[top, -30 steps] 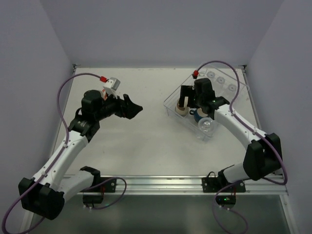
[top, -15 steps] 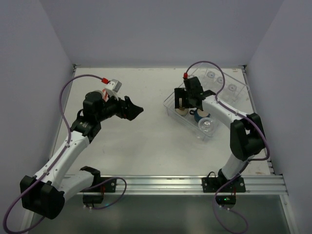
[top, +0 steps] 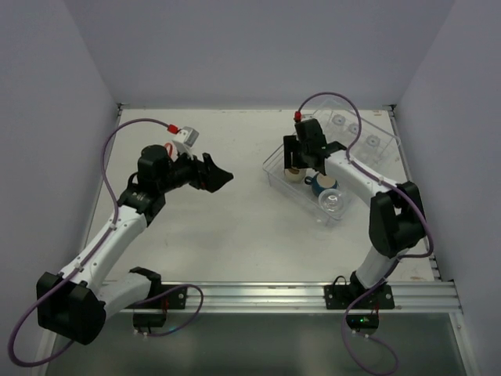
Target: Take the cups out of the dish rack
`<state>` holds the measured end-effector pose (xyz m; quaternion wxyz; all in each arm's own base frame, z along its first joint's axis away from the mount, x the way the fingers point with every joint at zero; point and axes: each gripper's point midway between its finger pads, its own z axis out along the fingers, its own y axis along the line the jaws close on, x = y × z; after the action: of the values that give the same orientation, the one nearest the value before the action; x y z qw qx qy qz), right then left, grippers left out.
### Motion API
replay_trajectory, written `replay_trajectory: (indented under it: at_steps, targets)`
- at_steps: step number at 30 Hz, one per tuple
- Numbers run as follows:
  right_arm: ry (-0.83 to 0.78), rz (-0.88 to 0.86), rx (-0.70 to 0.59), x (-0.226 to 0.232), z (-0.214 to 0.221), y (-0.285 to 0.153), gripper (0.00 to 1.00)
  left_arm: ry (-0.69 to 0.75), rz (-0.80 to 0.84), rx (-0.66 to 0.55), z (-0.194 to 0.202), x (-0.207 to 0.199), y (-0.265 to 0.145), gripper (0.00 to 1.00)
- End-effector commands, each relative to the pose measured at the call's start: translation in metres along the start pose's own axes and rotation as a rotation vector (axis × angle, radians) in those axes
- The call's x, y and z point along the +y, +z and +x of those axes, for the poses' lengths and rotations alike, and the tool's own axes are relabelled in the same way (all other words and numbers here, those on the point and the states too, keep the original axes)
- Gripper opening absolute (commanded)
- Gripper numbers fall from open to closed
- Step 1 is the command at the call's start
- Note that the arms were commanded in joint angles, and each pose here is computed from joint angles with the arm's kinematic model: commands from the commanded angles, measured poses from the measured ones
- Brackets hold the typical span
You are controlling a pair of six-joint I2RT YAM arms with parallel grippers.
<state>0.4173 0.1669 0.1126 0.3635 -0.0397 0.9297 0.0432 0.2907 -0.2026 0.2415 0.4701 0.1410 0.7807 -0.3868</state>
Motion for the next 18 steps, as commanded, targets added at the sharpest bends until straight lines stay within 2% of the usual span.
replay_trajectory:
  at_steps: [1,5,8,10,11,12,18]
  targets:
    - [0.05,-0.024,-0.244,-0.002,-0.063,-0.069,0.45,-0.017,0.11,-0.049,-0.023,-0.022,0.004,0.99]
    - [0.151,-0.161,-0.407,0.009,-0.086,-0.131,0.43,-0.052,0.234,-0.106,-0.041,-0.05,0.008,0.97]
    - [0.242,-0.399,-0.493,0.037,-0.088,-0.173,0.43,-0.085,0.326,-0.123,-0.046,-0.074,0.015,0.94]
    - [0.263,-0.575,-0.474,0.06,-0.069,-0.187,0.43,-0.115,0.384,-0.106,-0.042,-0.091,0.022,0.94]
    - [0.318,-0.681,-0.553,0.068,-0.082,-0.216,0.43,-0.104,0.412,-0.128,-0.046,-0.099,0.024,0.94]
    - [0.313,-0.771,-0.545,0.078,-0.075,-0.228,0.43,-0.122,0.416,-0.125,-0.044,-0.101,0.029,0.92]
    - [0.367,-0.99,-0.537,0.095,-0.055,-0.261,0.43,-0.151,0.486,-0.156,-0.05,-0.12,0.041,0.87]
